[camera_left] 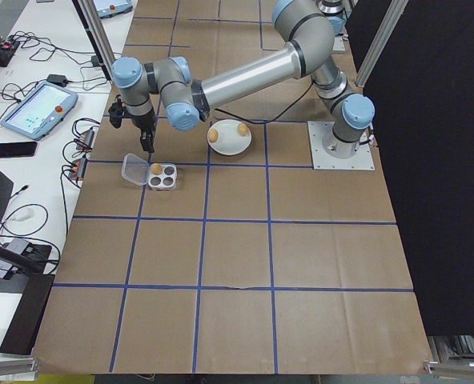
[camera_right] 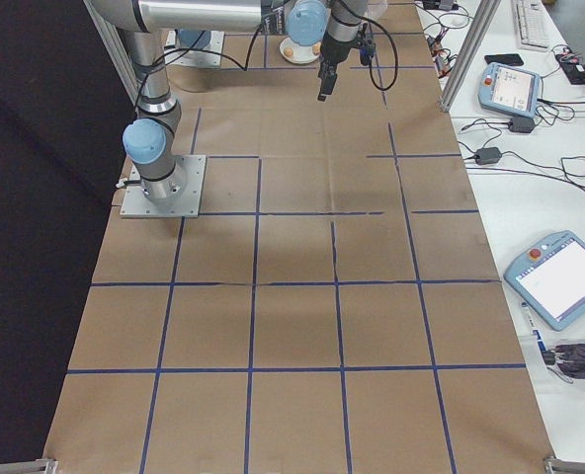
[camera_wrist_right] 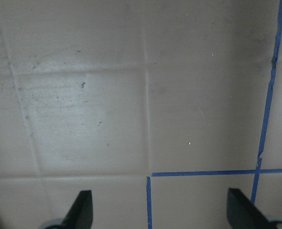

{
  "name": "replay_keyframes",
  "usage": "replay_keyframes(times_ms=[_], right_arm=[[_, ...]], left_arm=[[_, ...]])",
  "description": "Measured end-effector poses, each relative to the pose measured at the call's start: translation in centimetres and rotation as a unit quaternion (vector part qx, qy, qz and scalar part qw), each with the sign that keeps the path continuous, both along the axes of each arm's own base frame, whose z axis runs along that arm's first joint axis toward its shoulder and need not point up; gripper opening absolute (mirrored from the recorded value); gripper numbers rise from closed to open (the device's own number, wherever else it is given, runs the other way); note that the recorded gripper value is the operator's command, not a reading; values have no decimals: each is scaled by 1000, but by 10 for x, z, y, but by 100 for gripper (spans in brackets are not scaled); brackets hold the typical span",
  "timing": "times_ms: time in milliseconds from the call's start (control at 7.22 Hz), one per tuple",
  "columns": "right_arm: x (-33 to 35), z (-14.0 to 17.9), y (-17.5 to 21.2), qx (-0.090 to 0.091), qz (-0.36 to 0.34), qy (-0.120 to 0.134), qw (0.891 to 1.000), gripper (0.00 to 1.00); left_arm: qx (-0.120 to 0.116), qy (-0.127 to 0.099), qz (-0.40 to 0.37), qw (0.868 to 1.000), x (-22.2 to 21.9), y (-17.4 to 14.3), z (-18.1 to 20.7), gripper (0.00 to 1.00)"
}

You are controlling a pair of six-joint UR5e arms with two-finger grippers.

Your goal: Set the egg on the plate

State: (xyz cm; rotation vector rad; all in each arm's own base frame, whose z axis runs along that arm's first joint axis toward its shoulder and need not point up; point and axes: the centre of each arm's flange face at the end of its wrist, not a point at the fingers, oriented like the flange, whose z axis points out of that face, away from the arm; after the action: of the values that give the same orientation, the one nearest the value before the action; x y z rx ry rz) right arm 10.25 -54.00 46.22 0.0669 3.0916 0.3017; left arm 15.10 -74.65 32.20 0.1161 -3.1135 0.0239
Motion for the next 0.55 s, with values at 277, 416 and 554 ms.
replay_keyframes(times_ms=[277, 416, 554], right_arm=[[0, 0, 0, 0, 0, 0, 1000, 100], [0, 0, 0, 0, 0, 0, 1000, 100], [0, 0, 0, 0, 0, 0, 1000, 100]], left_arm=[[19, 8, -24, 1000, 19, -7, -37, 99], [27, 12, -28, 999, 19, -4, -52, 99], [29, 13, -30, 999, 19, -2, -65, 99]])
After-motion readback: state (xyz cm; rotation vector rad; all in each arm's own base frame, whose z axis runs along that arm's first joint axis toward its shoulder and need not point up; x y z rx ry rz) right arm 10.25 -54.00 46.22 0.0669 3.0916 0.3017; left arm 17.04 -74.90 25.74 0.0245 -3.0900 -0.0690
